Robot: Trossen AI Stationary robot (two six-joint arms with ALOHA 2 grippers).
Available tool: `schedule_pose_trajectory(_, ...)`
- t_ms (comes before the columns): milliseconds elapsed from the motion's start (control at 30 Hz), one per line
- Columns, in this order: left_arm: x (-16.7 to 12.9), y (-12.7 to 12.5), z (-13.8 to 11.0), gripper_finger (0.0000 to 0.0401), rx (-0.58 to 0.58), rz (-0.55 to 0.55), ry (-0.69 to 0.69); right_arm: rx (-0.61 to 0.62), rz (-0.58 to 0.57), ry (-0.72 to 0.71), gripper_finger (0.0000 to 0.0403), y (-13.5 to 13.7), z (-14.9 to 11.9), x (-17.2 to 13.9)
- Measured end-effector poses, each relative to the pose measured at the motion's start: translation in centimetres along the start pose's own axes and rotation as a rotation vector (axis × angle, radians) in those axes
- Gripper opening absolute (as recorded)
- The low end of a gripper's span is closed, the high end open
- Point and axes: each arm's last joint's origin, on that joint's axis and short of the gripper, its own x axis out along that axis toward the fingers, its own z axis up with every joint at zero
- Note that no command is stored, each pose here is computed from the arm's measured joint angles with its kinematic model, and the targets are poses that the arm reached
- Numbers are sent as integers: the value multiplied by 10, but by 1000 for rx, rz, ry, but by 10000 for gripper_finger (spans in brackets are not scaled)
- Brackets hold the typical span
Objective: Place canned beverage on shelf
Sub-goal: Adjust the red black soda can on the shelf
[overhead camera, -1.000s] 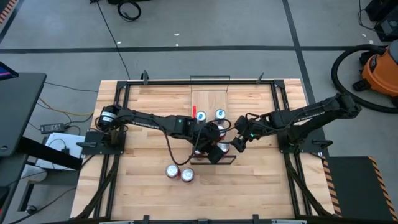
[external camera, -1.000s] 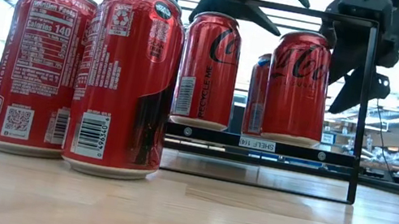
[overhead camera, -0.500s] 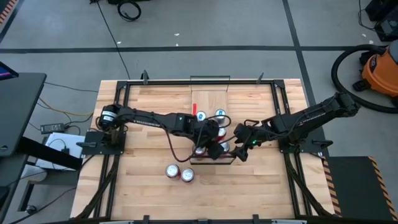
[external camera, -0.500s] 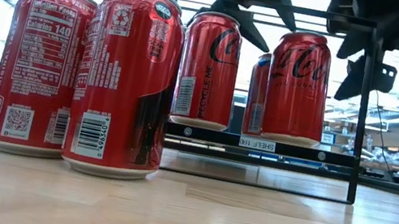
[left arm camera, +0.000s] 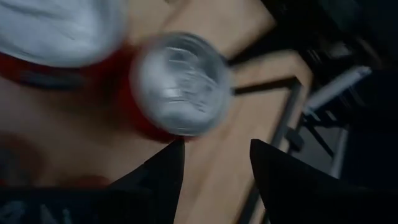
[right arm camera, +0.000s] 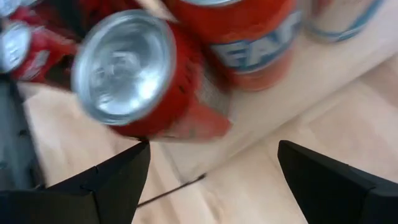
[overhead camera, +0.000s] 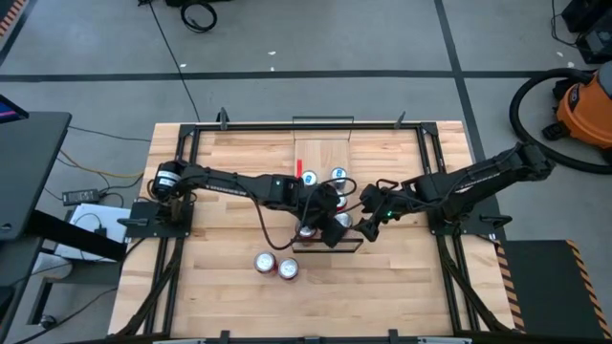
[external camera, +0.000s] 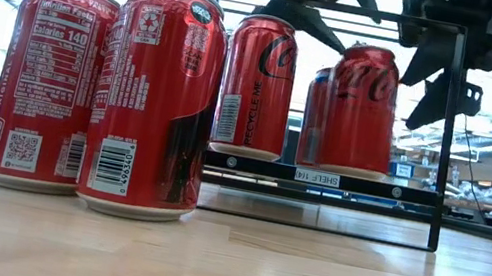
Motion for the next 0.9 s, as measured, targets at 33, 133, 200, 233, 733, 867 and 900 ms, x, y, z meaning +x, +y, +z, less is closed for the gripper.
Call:
schedule_pose_trajectory(33,0,-1,-1,192,1,-15,12,3,-12,-9,363,-1,1,0)
schedule_pose_trajectory(133,0,-2,-2,192,2,-40,43,1,-11,3,363,-2,1,0)
schedule_pose_trajectory(200,-1,-2,-2,192,1,-43,55,-3,-2,23,363,-2,-1,0)
schedule_pose_trajectory(233,-2,-2,-2,192,2,-45,55,-4,-6,30,363,-2,-2,0)
schedule_pose_trajectory(733,-20,-3,1,192,195,89,-97,-39,11,-1,363,3,-4,-16)
schedule_pose_trajectory(867,-21,1,3,192,206,136,-111,-58,1,6,363,3,-4,-13)
schedule_pose_trajectory(900,-19,2,4,192,204,140,-110,-61,0,6,363,3,-4,-13)
